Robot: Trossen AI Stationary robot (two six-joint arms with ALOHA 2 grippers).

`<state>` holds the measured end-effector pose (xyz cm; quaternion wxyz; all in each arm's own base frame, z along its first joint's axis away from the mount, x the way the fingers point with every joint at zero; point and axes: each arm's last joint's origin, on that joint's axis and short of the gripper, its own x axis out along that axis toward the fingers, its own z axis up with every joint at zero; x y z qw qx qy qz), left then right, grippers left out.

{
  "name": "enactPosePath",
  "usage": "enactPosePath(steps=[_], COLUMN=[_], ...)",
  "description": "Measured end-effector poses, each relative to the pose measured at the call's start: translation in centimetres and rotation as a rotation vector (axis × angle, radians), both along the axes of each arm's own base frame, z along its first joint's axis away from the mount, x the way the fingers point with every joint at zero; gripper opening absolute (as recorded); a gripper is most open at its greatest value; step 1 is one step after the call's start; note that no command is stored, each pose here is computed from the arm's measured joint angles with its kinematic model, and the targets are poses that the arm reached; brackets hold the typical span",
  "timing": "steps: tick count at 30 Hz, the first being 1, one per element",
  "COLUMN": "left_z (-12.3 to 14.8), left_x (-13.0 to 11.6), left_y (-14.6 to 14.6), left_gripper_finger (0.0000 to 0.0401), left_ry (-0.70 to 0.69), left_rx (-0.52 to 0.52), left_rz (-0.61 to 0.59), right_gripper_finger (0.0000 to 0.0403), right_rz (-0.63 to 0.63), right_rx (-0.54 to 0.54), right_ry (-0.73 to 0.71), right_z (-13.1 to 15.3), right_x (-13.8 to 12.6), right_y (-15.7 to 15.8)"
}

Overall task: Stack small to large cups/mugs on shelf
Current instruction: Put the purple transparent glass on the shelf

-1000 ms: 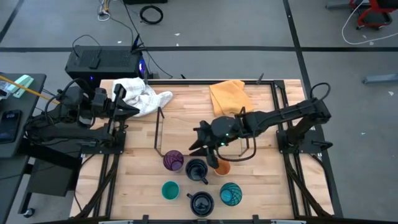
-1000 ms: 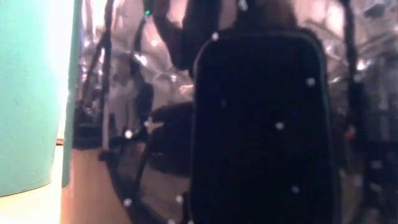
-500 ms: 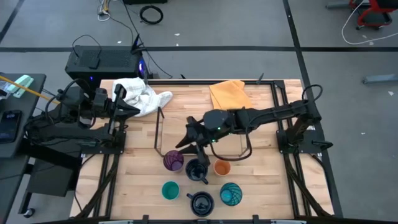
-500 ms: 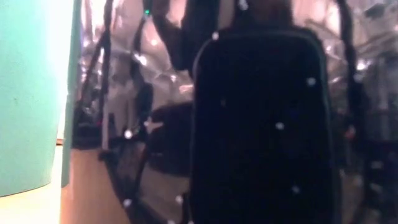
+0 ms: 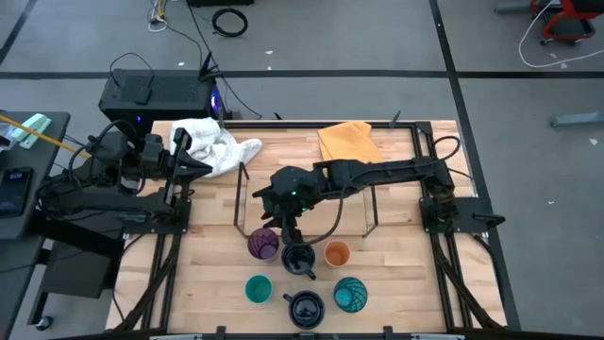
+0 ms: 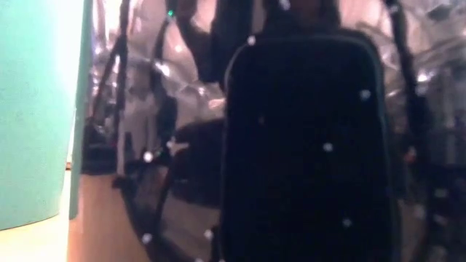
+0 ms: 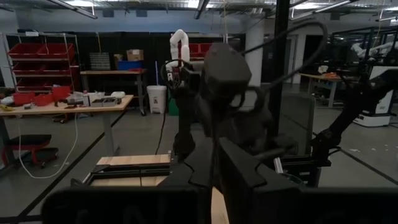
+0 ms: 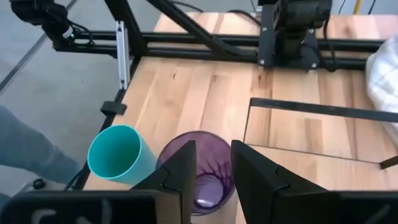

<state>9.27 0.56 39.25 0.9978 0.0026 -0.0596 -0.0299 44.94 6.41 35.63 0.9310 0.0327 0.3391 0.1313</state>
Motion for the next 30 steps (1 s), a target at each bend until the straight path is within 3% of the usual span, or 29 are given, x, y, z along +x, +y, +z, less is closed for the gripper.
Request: enactPosePath(steps=[8,16,30], left_z=[-0.1,-0.1,-0.1], left_x=[0.0,0.0,0.0], left_y=[0.0,0.0,0.0], left_gripper_finger=[0.0031,0.0027,0.0031], left_ry=[0.007,0.006,0.006], left_rx=[-0.001,-0.001,-0.002], left_rz=[0.0,0.0,0.0], right_gripper_finger=[0.0107,0.0112,0.0193], right_rz=[-0.016,-0.035,-0.079], right_rx=[-0.012,-0.031,-0.027], right_ry=[0.061,0.069,0.128], right_z=[-2.3,-2.7,-4.4], right_x=[1.2,1.6,1.7], right_y=[-0.3,-1.9,-3.4])
